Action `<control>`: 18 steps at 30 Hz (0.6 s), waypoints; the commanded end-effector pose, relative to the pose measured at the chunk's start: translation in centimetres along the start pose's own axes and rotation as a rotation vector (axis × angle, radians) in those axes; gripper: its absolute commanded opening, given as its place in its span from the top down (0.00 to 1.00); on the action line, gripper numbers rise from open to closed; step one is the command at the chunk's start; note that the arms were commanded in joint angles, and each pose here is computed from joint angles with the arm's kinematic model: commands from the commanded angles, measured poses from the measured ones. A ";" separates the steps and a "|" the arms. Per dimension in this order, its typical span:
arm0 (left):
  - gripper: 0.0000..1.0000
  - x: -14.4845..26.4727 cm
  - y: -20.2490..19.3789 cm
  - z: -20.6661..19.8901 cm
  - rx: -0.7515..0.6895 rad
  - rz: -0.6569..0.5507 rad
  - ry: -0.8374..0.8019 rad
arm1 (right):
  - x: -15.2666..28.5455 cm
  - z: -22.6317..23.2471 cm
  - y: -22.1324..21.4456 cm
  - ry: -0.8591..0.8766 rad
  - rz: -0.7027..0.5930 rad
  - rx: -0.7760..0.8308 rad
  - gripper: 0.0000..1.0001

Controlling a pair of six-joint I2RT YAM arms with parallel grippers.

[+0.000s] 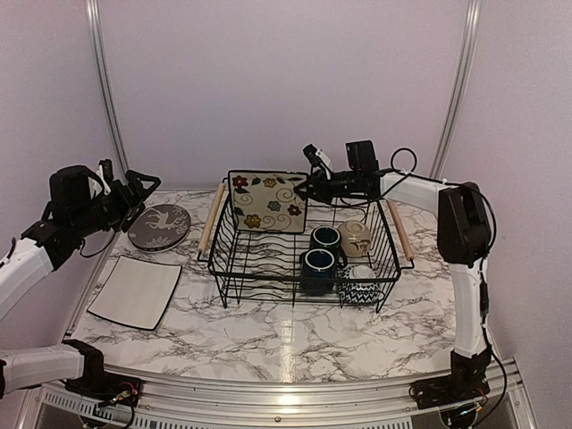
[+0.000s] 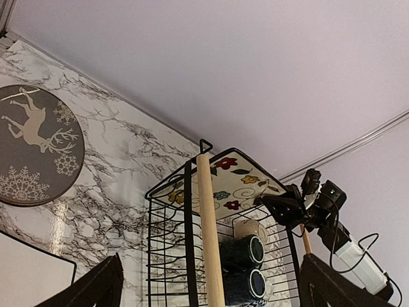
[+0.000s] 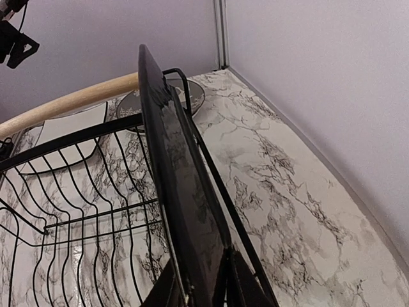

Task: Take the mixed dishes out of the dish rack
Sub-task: Grab the plate from the dish rack.

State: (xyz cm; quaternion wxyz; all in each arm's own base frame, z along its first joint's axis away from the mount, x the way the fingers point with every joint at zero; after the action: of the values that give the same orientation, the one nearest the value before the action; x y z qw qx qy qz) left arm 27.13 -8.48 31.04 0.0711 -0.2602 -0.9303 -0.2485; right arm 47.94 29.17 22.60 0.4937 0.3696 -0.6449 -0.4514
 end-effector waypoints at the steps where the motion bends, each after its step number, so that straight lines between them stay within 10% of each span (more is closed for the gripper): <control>1: 0.01 -0.3 -0.2 0.2 0.007 0.008 -0.017 | -1.1 0.5 1.1 0.087 -0.059 0.025 0.80; 18: 0.01 -0.5 -0.4 0.5 0.015 0.016 -0.010 | -2.7 0.2 1.4 0.110 -0.069 0.030 0.84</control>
State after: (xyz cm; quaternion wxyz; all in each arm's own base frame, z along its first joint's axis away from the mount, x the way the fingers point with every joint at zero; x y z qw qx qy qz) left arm 27.13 -8.54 30.72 0.0737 -0.2629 -0.9315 -0.2401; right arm 49.32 30.47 22.11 0.4988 0.3925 -0.6291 -0.4488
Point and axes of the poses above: each gripper's point midway between its finger pads, its own x axis back along the fingers, its own z axis along the line the jaws close on, y = z × x, the point moved 7 cm from there along x, back along the fingers, and after that the axes turned 12 degrees about x, right-handed, at the moved point
